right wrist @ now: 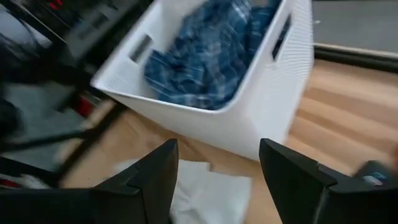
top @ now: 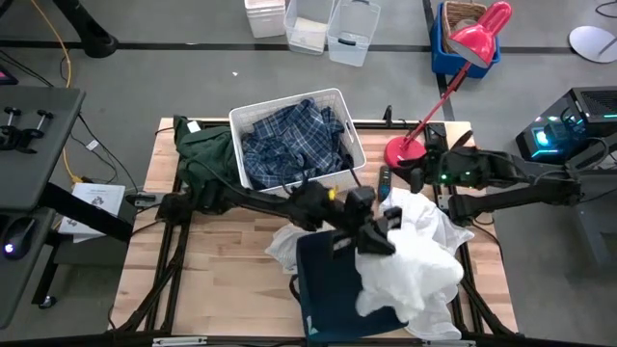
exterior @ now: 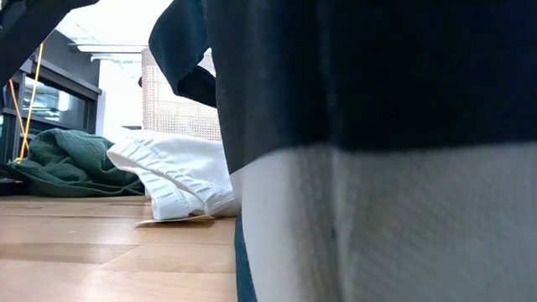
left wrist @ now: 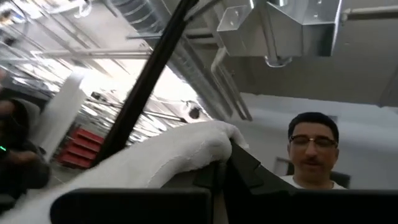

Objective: Sort clothes
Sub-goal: Put the white dress into the blue laundry bin

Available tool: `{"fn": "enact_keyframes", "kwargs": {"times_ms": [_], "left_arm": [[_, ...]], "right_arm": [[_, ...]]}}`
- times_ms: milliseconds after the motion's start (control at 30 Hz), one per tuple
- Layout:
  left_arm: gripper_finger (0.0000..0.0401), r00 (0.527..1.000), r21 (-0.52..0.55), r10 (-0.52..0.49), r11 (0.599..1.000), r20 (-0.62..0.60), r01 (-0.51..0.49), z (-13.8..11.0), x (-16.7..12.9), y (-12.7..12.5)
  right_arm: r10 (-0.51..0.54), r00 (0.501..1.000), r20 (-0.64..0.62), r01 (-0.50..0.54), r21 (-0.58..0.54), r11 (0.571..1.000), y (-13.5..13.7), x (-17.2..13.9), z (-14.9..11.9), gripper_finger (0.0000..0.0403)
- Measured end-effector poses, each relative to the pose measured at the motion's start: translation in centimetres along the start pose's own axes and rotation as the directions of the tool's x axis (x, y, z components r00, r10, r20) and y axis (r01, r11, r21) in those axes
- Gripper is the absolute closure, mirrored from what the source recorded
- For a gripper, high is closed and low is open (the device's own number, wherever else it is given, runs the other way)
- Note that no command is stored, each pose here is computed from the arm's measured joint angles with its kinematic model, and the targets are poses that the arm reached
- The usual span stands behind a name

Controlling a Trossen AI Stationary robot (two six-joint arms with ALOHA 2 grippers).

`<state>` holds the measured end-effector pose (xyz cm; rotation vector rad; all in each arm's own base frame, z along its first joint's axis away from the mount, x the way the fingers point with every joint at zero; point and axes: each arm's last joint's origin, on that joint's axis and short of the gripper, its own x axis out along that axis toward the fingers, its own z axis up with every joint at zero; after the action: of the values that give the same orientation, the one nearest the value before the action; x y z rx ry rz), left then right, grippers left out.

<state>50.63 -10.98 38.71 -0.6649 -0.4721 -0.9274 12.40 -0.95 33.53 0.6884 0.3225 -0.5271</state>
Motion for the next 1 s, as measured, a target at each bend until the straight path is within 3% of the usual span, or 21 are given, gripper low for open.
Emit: {"fn": "enact_keyframes", "kwargs": {"times_ms": [133, 333, 533, 900, 1000], "left_arm": [[0.0401, 0.999, -0.030, -0.036, 0.999, -0.019, 0.035, -1.9, 0.8, -1.0], [0.0401, 0.987, -0.014, -0.157, 0.988, -0.022, 0.156, -4.5, 3.0, -5.4], [0.0401, 0.986, 0.003, -0.165, 0.986, 0.022, 0.165, -6.4, 4.4, -8.4], [0.0401, 0.981, 0.130, 0.048, 0.989, 0.187, -0.073, -2.8, 2.6, -4.2], [0.0401, 0.970, 0.130, 0.160, 0.974, 0.185, -0.185, -2.1, 2.0, -2.4]], "right_arm": [[0.041, 0.999, 0.021, -0.042, 0.067, 0.997, -0.2, -1.1, 0.1, 0.0182], [0.031, 0.999, -0.006, -0.030, 0.149, 0.988, -1.0, -2.0, -0.3, 0.0182], [0.003, 0.999, -0.034, 0.003, 0.159, 0.987, -1.3, -2.1, -0.6, 0.0182], [0.004, 0.999, -0.033, -0.002, 0.062, 0.998, -1.3, -2.1, -0.6, 0.0182], [0.005, 0.999, -0.033, -0.004, 0.027, 1.000, -1.3, -2.1, -0.6, 0.0182]]}}
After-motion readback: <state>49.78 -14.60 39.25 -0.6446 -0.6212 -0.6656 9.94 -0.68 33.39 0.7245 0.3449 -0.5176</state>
